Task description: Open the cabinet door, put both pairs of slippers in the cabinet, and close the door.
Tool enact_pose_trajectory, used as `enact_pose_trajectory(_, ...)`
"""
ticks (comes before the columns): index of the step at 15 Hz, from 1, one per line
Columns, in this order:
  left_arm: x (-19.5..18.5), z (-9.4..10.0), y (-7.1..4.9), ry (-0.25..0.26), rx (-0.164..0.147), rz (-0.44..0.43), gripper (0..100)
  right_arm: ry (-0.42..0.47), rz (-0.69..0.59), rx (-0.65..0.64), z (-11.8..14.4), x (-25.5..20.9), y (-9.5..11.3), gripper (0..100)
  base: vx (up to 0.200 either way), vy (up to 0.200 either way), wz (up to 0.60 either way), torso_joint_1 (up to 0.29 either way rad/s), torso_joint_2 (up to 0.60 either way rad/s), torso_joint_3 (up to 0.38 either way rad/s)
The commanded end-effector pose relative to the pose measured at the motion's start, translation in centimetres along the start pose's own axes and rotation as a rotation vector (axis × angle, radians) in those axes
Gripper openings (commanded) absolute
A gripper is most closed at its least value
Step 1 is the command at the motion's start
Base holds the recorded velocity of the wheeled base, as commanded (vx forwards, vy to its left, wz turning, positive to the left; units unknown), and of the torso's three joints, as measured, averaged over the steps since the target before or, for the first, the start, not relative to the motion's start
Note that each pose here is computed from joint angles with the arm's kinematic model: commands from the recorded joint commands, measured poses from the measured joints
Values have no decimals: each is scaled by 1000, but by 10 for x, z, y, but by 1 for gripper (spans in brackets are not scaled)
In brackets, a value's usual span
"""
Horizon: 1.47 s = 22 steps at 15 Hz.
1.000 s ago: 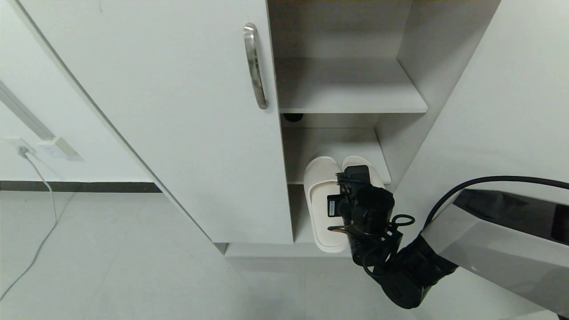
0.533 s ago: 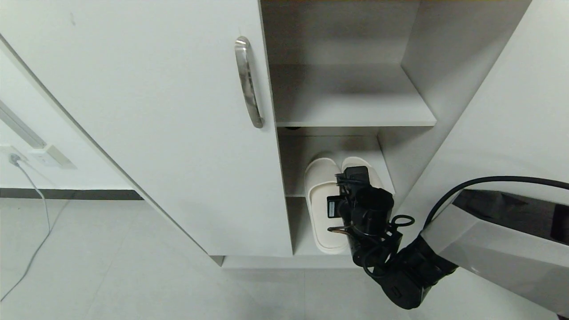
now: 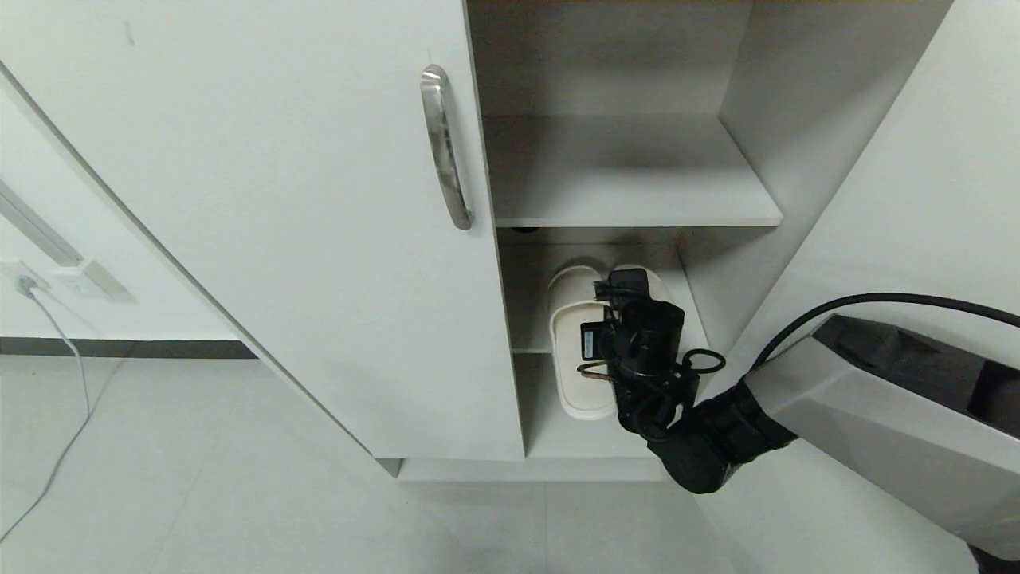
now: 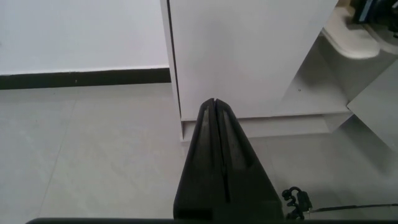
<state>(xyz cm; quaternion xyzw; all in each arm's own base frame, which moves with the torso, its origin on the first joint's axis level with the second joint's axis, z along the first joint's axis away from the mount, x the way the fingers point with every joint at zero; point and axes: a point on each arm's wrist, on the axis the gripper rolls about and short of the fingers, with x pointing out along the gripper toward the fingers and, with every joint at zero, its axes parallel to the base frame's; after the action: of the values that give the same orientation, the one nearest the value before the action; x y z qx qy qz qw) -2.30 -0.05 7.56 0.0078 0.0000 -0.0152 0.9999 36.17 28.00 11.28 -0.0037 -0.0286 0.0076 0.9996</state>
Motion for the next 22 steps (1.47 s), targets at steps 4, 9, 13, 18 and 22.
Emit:
enact_pose_trajectory(4, 0, 0, 0, 1, 0, 0, 0, -9, -37, 6, 8, 35, 2, 0, 0, 0, 0, 0, 0, 0)
enact_pose_trajectory(9, 0, 0, 0, 1, 0, 0, 0, -25, -49, 14, 22, 59, 1, 0, 0, 0, 0, 0, 0, 0)
enact_pose_trajectory(13, 0, 0, 0, 1, 0, 0, 0, -20, -54, 8, 19, 71, 0, 0, 0, 0, 0, 0, 0, 0)
enact_pose_trajectory(18, 0, 0, 0, 1, 0, 0, 0, -7, -52, -1, 6, 79, 0, 0, 0, 0, 0, 0, 0, 0)
enact_pose_trajectory(22, 0, 0, 0, 1, 0, 0, 0, -3, -52, -3, 3, 79, 0, 0, 0, 0, 0, 0, 0, 0)
